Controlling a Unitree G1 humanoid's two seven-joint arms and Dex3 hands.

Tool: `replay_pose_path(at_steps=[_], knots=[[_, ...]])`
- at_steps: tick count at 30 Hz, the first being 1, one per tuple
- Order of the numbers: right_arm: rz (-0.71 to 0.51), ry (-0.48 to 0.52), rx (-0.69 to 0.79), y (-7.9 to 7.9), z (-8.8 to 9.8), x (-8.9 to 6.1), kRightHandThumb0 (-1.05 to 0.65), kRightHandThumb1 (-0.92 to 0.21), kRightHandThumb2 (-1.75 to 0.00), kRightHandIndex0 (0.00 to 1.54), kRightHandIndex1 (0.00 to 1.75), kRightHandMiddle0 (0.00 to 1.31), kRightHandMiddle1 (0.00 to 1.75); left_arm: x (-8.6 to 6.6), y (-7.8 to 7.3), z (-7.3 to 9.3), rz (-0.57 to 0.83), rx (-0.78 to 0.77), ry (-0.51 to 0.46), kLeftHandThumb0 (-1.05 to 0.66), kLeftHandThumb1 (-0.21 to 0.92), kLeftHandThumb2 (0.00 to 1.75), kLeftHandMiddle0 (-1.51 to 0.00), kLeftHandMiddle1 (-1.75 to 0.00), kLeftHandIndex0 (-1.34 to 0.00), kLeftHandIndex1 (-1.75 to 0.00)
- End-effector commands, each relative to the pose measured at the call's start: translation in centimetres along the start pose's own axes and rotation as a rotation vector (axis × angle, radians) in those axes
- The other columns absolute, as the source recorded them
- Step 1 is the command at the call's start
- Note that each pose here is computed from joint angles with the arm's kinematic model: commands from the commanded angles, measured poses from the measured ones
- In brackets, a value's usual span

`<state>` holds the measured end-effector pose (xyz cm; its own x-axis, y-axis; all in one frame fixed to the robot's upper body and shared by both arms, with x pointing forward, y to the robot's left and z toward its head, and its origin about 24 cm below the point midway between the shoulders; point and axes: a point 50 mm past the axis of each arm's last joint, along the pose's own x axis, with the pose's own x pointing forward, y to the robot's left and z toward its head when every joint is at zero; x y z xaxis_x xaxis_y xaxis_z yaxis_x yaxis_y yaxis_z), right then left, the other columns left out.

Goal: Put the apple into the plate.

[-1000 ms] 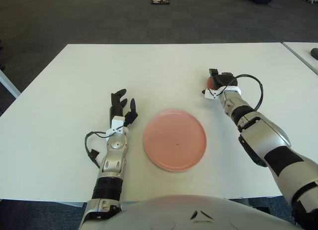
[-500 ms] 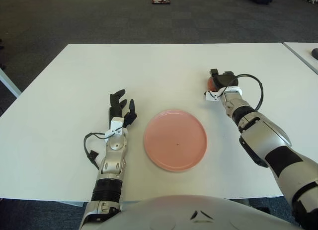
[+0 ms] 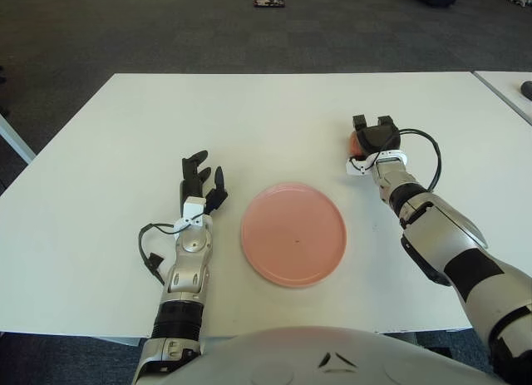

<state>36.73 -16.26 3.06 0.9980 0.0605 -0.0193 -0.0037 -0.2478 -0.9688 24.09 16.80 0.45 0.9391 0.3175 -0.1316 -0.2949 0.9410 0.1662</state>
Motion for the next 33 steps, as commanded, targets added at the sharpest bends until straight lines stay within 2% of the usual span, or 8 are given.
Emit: replay_pose_path(at_steps=[1,5,10,14,18,20,22,33], knots=[[0.060,0.012,-0.029,1.47,-0.64,-0.83,-0.01,-0.22,-1.41,0.70,1.67,0.46,1.74,-0.17,0.72,-0.82,0.027,0.010,0.040,-0.80,0.92,0.70,-0.27,-0.64,0.00,-0.95],[0.071,0.016,-0.022,1.52,-0.65,-0.83,-0.01,-0.14,-1.50,0.76,1.67,0.53,1.75,-0.18,0.74,-0.81,0.029,0.010,0.038,-0.80,0.92,0.70,-0.28,-0.64,0.00,-0.95],[0.078,0.024,-0.008,1.59,-0.76,-0.86,0.00,-0.10,-1.54,0.80,1.64,0.56,1.75,-0.17,0.78,-0.80,0.032,0.010,0.039,-0.79,0.92,0.70,-0.28,-0.64,0.00,-0.96],[0.084,0.029,0.002,1.61,-0.86,-0.86,0.00,-0.09,-1.50,0.84,1.53,0.58,1.75,-0.17,0.80,-0.78,0.033,0.010,0.038,-0.79,0.92,0.70,-0.28,-0.64,0.00,-0.96],[0.089,0.031,0.005,1.59,-0.97,-0.82,0.00,-0.10,-1.43,0.90,1.32,0.62,1.75,-0.13,0.80,-0.69,0.032,0.010,0.035,-0.80,0.92,0.70,-0.28,-0.64,0.00,-0.96],[0.089,0.029,0.007,1.58,-1.00,-0.82,0.00,-0.14,-1.45,0.75,1.52,0.61,1.75,-0.12,0.79,-0.67,0.032,0.011,0.033,-0.80,0.92,0.70,-0.28,-0.64,0.00,-0.96],[0.086,0.027,0.012,1.60,-1.00,-0.84,0.00,-0.22,-1.40,0.62,1.64,0.56,1.75,-0.14,0.79,-0.68,0.031,0.011,0.031,-0.79,0.92,0.70,-0.28,-0.64,0.00,-0.96],[0.012,0.006,0.091,1.40,-0.49,-0.95,0.00,-0.28,-1.36,0.52,1.72,0.52,1.75,-0.07,0.70,-0.71,0.027,0.009,0.036,-0.79,0.92,0.69,-0.27,-0.64,0.00,-0.95]])
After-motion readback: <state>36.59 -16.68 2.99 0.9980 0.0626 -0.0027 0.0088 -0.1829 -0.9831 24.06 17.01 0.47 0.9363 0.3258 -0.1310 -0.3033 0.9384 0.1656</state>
